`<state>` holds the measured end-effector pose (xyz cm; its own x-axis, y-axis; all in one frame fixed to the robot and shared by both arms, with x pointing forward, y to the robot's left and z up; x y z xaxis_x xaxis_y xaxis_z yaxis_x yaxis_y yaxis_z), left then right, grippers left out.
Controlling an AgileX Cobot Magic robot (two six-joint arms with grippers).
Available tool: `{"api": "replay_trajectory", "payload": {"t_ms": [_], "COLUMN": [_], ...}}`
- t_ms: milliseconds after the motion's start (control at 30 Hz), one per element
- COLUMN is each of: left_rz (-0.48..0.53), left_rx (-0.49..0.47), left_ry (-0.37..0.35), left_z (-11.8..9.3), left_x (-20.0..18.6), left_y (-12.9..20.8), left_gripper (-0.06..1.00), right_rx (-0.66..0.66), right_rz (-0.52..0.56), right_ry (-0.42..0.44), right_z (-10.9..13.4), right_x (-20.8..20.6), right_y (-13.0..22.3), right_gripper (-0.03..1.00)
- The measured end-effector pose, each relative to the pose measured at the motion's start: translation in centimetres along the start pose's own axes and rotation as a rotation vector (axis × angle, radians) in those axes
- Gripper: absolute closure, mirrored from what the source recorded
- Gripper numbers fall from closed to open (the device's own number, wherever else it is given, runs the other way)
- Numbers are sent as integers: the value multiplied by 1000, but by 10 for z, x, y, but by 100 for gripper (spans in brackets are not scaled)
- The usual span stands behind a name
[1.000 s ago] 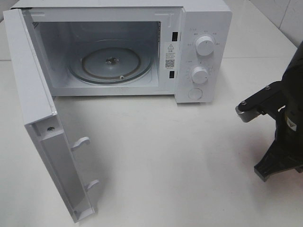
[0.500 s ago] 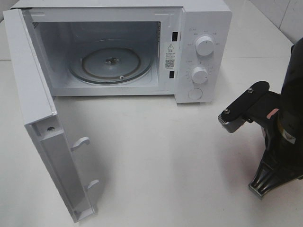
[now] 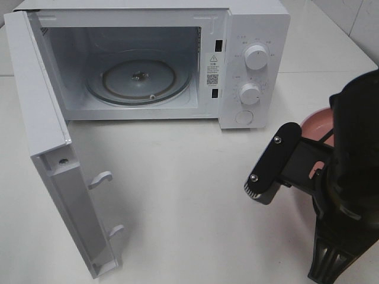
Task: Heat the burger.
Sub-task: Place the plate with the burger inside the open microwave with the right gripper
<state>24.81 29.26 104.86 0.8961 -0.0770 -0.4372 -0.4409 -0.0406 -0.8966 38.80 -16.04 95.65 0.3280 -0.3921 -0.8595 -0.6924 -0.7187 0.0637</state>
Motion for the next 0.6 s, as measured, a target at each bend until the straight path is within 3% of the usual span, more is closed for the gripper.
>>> {"api": "replay_trajectory", "payload": {"t_ms": [600], "left_rz": [0], "left_rx": [0], "left_ry": [0], "left_z": [0], "left_x": [0], "left_y": [0], "left_gripper": [-3], "right_rx": [-183], "right_rz": [-136], "right_ry": [38], "right_z": [29], "right_x": [-19], "right_y": [-4], "right_gripper": [92]}}
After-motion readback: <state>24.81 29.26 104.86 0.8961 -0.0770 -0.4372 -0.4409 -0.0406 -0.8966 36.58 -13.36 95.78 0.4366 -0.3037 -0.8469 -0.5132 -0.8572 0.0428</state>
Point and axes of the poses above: a point on each arm's last joint axis where the gripper is mounted, x pointing out along that axis toward the gripper, z along the wrist's bending axis when the last joint is at zero, y = z × x, the point moved 2 cm from there along x, pointing out along that axis toward the gripper, and after that the axes turned 1 degree about x, right-handed, at the moved point
